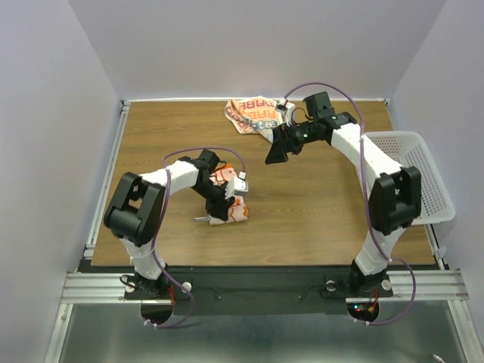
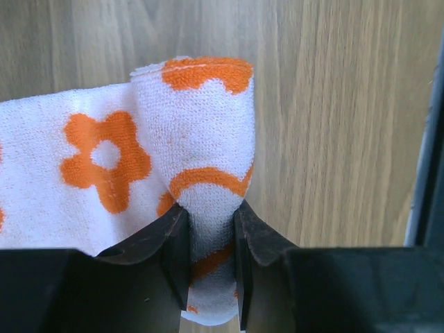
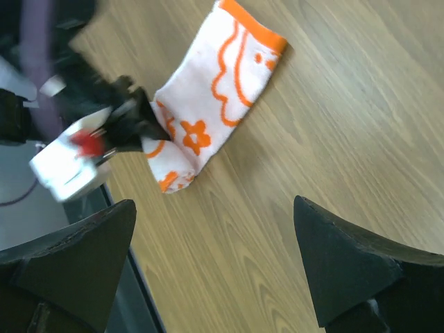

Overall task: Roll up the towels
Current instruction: Roll the towel

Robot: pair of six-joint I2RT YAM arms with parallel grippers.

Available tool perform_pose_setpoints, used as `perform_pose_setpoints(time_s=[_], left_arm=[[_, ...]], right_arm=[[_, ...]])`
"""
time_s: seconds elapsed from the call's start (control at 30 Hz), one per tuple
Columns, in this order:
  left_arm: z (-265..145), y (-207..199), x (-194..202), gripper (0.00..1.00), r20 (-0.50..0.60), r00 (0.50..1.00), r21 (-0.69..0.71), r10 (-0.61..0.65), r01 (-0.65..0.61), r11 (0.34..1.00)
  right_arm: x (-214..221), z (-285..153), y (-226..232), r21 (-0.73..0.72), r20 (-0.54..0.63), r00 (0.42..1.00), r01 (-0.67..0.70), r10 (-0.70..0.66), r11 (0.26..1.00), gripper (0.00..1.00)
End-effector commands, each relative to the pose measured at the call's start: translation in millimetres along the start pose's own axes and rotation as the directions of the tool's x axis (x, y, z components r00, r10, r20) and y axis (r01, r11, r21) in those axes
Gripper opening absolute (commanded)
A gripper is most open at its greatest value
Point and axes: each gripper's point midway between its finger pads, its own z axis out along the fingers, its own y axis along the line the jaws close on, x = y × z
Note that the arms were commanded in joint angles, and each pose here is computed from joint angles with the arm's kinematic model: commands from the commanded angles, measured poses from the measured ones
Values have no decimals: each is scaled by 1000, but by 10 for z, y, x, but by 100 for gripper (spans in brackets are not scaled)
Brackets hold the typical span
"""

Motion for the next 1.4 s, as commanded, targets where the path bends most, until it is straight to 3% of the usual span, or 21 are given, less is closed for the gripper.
perform_pose_setpoints(time_s=[0.0, 0.1, 0.23, 0.33, 0.47, 0.7, 0.93, 1.07, 1.13, 1.17, 1.27, 1.37], left_arm=[[-16, -76, 117, 25, -4, 988, 205, -156, 153, 967], [10, -35, 235, 25, -17, 969, 274, -248, 243, 930], [52, 25, 288, 26, -20, 953, 368, -303, 289, 884], [44, 88, 287, 27, -10, 948, 381, -319, 298, 875], [42, 119, 310, 29, -14, 942, 394, -335, 313, 864], [54, 156, 379, 31, -36, 943, 390, -331, 319, 864], [45, 235, 355, 31, -32, 943, 389, -333, 318, 865], [15, 292, 328, 34, -20, 942, 380, -334, 316, 869], [-4, 311, 308, 35, -10, 943, 374, -333, 312, 873], [-23, 329, 287, 36, -1, 945, 367, -326, 304, 879], [-88, 387, 231, 41, 32, 949, 340, -314, 285, 896], [-270, 478, 95, 50, 82, 959, 262, -272, 242, 934]], right_arm=[[-98, -154, 250, 79, 45, 981, 186, -189, 979, 100], [124, -19, 409, 141, -42, 957, 291, -288, 946, 100], [480, 293, 828, 136, -174, 842, 535, -511, 834, 100], [603, 463, 871, 135, -201, 797, 598, -569, 790, 100], [742, 836, 910, 134, -217, 671, 740, -709, 659, 100], [826, 1283, 857, 113, -204, 531, 847, -823, 519, 100], [1007, 1594, 796, 27, -202, 481, 874, -853, 486, 97], [1203, 1680, 806, -47, -192, 483, 865, -854, 500, 86], [1276, 1724, 826, -81, -181, 491, 856, -852, 510, 64], [1333, 1751, 810, -97, -185, 501, 847, -846, 523, 48], [1414, 1781, 813, -116, -193, 537, 818, -821, 563, 30], [1527, 1777, 845, -158, -217, 582, 771, -784, 617, 3]])
